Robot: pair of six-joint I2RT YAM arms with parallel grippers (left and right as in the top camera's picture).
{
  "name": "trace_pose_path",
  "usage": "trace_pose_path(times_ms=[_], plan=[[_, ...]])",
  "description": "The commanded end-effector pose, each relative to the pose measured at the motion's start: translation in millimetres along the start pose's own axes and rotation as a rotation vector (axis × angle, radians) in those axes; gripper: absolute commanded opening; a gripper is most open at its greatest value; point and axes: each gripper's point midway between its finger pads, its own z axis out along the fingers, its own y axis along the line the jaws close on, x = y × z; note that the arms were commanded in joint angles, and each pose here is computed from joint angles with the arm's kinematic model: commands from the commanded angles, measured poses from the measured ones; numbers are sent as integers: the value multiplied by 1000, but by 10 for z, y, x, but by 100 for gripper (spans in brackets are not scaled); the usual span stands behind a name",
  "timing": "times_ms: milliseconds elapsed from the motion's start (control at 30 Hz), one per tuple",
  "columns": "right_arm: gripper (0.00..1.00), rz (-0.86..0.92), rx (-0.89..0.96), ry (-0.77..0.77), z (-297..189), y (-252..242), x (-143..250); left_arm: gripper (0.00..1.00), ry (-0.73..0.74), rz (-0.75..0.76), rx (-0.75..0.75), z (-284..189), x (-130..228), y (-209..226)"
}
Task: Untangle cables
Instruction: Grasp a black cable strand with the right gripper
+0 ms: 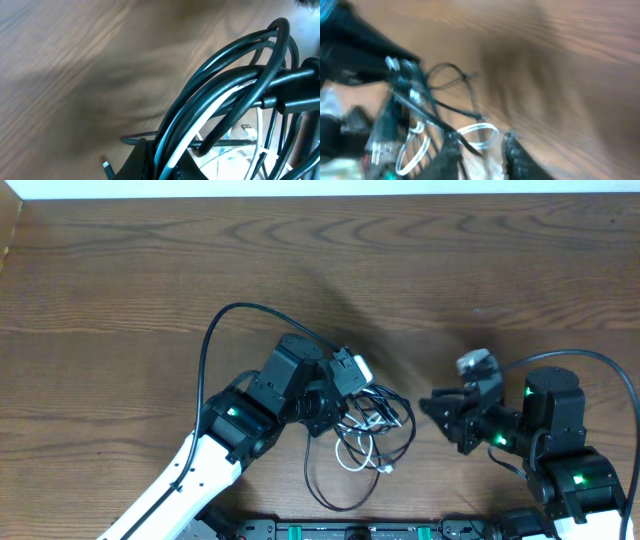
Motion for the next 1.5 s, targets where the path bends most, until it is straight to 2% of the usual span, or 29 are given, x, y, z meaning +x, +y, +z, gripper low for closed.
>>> trace_pose_path(times_ms=[0,100,267,600,667,767,1133,1467], plan=[[42,-209,-214,-20,-41,375,-11,8,-63,19,155,-44,-115,-275],[44,-228,-214,-24,-41,376,-18,7,-74,25,180,-53,-132,-318],[38,-228,-214,-24,-40,376,-18,7,-84,25,210,-64,-149,-369],[34,-230,-248,-28,-54,434,-19,7,-116,34,241,-81,-216,-417],[27,-230,-248,-28,-54,435,-20,7,-115,34,241,-81,-216,-417],[1,-230,-248,-28,-54,434,-19,7,-115,33,241,-80,-214,-417],[1,-226,-233,-27,-48,409,-21,8,-112,33,232,-76,-209,-401],[1,2,12,-15,-2,-10,-48,7,8,-69,-59,-23,9,92]])
